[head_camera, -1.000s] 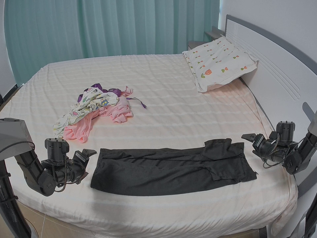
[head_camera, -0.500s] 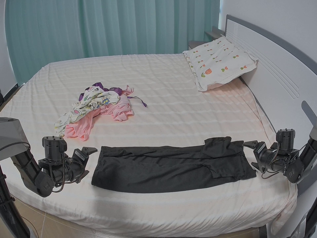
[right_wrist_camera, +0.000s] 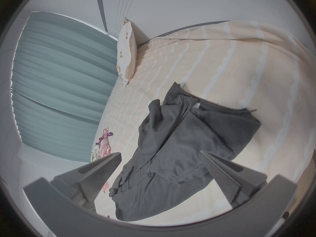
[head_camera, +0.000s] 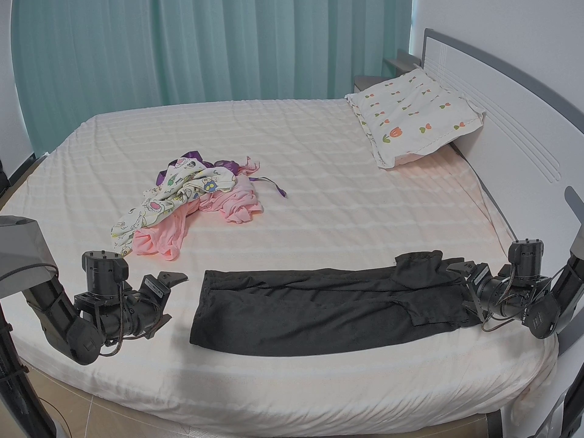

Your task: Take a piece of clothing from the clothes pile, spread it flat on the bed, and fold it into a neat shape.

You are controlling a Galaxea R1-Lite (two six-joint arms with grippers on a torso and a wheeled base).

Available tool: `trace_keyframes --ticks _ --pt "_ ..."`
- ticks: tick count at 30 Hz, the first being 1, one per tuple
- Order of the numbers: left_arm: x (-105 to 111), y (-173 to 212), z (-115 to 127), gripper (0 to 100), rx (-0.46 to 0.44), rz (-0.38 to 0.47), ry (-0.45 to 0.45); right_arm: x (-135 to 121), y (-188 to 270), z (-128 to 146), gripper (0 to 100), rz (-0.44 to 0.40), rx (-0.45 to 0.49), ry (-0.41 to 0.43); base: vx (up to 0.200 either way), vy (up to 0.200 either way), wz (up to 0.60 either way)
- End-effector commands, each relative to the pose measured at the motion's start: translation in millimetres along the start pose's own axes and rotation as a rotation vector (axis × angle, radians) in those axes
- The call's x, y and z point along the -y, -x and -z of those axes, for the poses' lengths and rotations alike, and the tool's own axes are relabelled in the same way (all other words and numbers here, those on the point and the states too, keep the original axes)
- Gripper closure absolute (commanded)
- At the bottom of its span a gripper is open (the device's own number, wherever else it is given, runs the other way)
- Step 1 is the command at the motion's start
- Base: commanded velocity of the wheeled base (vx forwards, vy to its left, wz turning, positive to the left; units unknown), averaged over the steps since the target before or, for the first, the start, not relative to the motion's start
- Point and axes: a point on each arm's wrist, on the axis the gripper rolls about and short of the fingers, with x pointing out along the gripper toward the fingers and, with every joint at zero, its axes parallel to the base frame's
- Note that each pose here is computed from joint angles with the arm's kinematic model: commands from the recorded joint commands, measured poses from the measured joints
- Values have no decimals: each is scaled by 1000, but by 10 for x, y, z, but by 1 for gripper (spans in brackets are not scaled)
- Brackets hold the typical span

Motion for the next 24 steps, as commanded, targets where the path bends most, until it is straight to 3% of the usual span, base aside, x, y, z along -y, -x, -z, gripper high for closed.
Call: trace_keyframes --ticks 1,6,17,24 --pt "49 -63 175 0 -62 5 -39 2 4 6 0 2 0 2 0 0 0" --pt "-7 -213 427 0 -131 -36 -111 12 5 18 0 6 -4 5 0 0 0" --pt "-137 -198 709 0 -137 -140 -165 20 20 29 0 4 1 10 0 0 0" --pt "-199 -205 754 0 -109 -185 -173 52 43 55 0 -9 17 18 0 0 0"
